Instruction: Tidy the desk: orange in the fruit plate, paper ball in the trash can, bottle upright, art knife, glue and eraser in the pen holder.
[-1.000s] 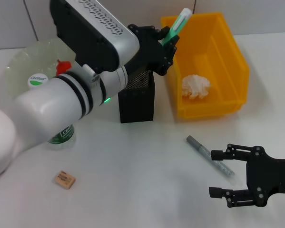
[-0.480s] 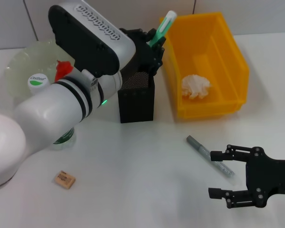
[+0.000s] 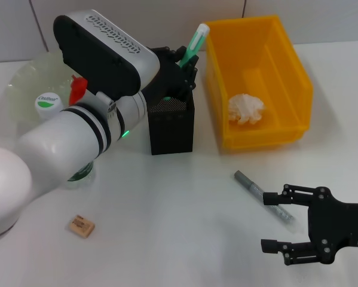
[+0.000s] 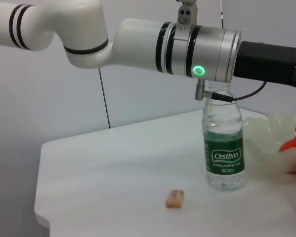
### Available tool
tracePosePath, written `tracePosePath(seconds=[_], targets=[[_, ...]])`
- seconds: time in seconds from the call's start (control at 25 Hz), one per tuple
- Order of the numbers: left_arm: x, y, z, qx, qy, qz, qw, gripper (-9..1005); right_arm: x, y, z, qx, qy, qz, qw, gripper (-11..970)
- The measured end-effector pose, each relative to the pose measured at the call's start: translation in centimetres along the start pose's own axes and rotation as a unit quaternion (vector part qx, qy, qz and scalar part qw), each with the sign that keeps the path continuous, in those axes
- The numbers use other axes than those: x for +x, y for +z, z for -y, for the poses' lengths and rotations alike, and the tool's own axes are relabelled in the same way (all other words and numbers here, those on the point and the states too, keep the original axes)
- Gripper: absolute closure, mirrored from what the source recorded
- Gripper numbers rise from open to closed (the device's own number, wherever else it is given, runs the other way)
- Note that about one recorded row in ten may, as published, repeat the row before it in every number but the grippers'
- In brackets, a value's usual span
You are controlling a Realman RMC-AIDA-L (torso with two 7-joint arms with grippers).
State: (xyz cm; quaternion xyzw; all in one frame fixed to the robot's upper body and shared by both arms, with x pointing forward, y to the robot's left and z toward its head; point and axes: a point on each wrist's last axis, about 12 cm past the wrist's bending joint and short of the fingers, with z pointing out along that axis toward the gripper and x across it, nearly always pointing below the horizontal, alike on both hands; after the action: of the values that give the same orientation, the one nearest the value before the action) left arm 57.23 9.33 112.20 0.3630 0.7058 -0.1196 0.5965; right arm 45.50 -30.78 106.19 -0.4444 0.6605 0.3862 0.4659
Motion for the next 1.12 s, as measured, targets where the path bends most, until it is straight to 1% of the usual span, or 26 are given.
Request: tracePosePath(seconds=[0.16,0.44,0.48,0.52,0.56,0.6,0.64,0.68,0.72,0.76,0.8,0.84,0.88,0.92,0.96,1.0,1.04,1.12], targets=[[0.0,0.0,0.1,0.002,-0.006,-0.001,1.0,677,0.0,0.2,-0.1,-0.002,0.002,0.001,1.0,141],[0.0,-0.4,-0.3,0.0,-0.021,0.002,1.0,664,0.1,0.1,-0.3,-0.004,0.005,0.003,1.0,141],[-0.2,-0.5,-0.4,0.002,-0.023,0.005,1.0,662,0.1,0.1,-0.3,-0.005,0.005,0.004,1.0,141],[-0.6,-0.9,-0.6,0.018,-0.032,0.009,0.999,660,0.1,0.1,-0.4,-0.006,0.006,0.004,1.0,141],[-0.6,-0.9,-0.6,0.018,-0.032,0.009,0.999,576,0.1,0.1,-0.4,-0.006,0.006,0.004,1.0,141],[-0.8,-1.0,-1.0,0.024,-0.037,0.012,0.999,493,0.1,0.1,-0.4,-0.006,0.006,0.005,1.0,141],[-1.0,-1.3,-1.3,0.038,-0.043,0.013,0.998,409,0.1,0.2,-0.4,-0.006,0.006,0.005,1.0,141],[-1.0,-1.3,-1.3,0.038,-0.043,0.013,0.998,387,0.1,0.2,-0.4,-0.006,0.006,0.005,1.0,141],[-1.5,-2.3,-2.2,0.079,-0.054,0.018,0.995,366,0.0,0.2,-0.4,-0.006,0.006,0.006,1.0,141],[-1.7,-3.0,-2.6,0.107,-0.054,0.021,0.993,344,0.0,0.2,-0.3,-0.006,0.006,0.006,1.0,141],[-1.7,-3.0,-2.6,0.107,-0.054,0.021,0.993,323,0.0,0.2,-0.3,-0.006,0.006,0.006,1.0,141],[-1.7,-3.6,-2.8,0.128,-0.053,0.022,0.99,301,0.0,0.2,-0.3,-0.006,0.006,0.006,1.0,141],[-1.9,-5.1,-3.4,0.176,-0.048,0.027,0.983,301,0.0,0.2,-0.3,-0.006,0.005,0.007,1.0,141],[-1.9,-5.6,-3.5,0.191,-0.048,0.028,0.98,302,0.0,0.2,-0.3,-0.006,0.005,0.007,1.0,141],[-1.9,-6.4,-3.7,0.217,-0.049,0.028,0.975,302,0.0,0.1,-0.3,-0.005,0.005,0.007,1.0,141],[-1.9,-6.4,-3.7,0.217,-0.049,0.028,0.975,303,0.0,0.1,-0.3,-0.005,0.005,0.007,1.0,141],[-1.8,-7.1,-3.8,0.242,-0.048,0.027,0.969,303,0.0,0.1,-0.3,-0.005,0.005,0.007,1.0,141],[-1.8,-7.1,-3.8,0.242,-0.048,0.027,0.969,304,0.0,0.1,-0.3,-0.004,0.006,0.007,1.0,141]])
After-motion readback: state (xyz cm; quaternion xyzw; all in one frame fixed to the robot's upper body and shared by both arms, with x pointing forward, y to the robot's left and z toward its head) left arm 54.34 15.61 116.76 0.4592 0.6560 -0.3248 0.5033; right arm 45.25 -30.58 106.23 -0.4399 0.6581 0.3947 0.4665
